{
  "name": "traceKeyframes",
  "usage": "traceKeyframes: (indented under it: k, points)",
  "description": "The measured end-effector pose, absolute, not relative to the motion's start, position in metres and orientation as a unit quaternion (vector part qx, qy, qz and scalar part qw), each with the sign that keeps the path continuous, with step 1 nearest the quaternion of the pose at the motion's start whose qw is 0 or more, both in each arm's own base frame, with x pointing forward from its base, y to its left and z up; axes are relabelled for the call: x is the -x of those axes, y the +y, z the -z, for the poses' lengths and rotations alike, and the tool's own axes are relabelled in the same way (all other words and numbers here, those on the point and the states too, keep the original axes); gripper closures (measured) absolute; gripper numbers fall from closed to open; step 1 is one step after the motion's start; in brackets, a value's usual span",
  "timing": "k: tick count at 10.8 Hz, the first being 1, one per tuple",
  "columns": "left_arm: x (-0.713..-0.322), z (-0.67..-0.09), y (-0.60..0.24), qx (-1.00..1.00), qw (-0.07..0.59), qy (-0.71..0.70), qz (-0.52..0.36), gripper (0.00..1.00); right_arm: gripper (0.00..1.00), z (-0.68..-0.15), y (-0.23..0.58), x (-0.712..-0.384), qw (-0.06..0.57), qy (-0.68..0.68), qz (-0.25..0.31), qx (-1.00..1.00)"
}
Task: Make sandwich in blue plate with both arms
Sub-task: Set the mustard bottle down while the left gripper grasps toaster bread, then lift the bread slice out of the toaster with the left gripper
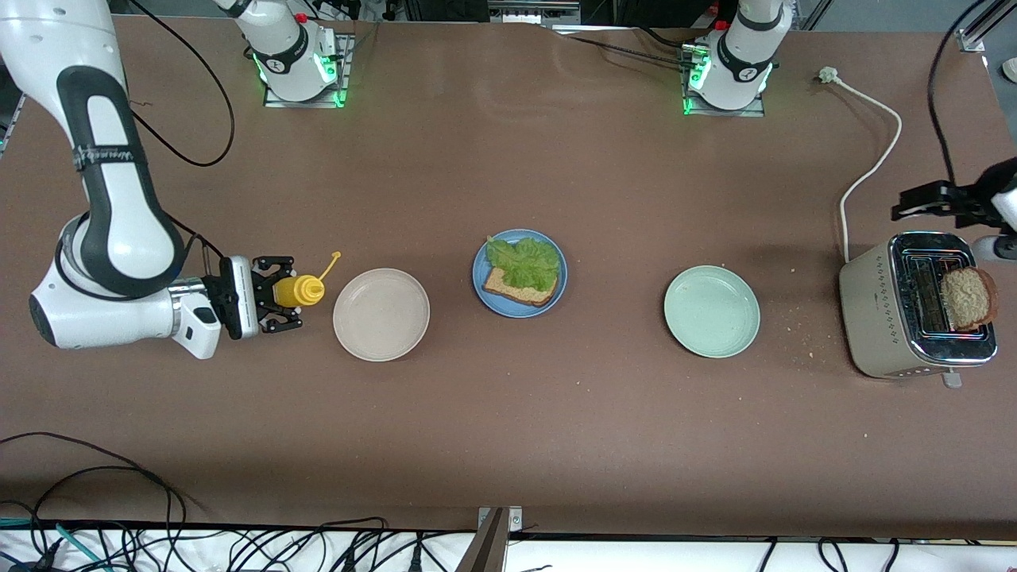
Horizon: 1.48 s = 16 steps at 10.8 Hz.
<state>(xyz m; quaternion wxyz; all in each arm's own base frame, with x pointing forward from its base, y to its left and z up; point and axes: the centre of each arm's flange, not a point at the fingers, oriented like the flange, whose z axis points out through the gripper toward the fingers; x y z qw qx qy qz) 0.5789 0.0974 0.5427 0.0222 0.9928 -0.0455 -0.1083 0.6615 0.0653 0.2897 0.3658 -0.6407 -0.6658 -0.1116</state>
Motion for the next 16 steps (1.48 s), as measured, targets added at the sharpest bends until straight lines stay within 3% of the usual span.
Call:
traceKeyframes:
  k: [6, 12, 13, 16]
  points:
    - [-0.588, -0.508, 0.239, -0.993, 0.007, -0.084, 0.089, 0.00, 0.96, -0.196, 0.002, -0.652, 0.461, -0.674, 0.259, 0.516]
    - [-0.612, -0.386, 0.306, -0.994, 0.034, -0.070, 0.071, 0.00, 0.96, -0.127, -0.022, -0.642, 0.491, -0.662, 0.351, 0.444]
    - [-0.613, -0.374, 0.310, -0.994, 0.039, -0.067, 0.071, 0.07, 0.96, -0.115, -0.026, -0.639, 0.495, -0.658, 0.354, 0.443]
    - [-0.617, -0.374, 0.308, -0.995, 0.040, -0.068, 0.068, 0.52, 0.96, -0.078, -0.030, -0.626, 0.511, -0.644, 0.357, 0.444]
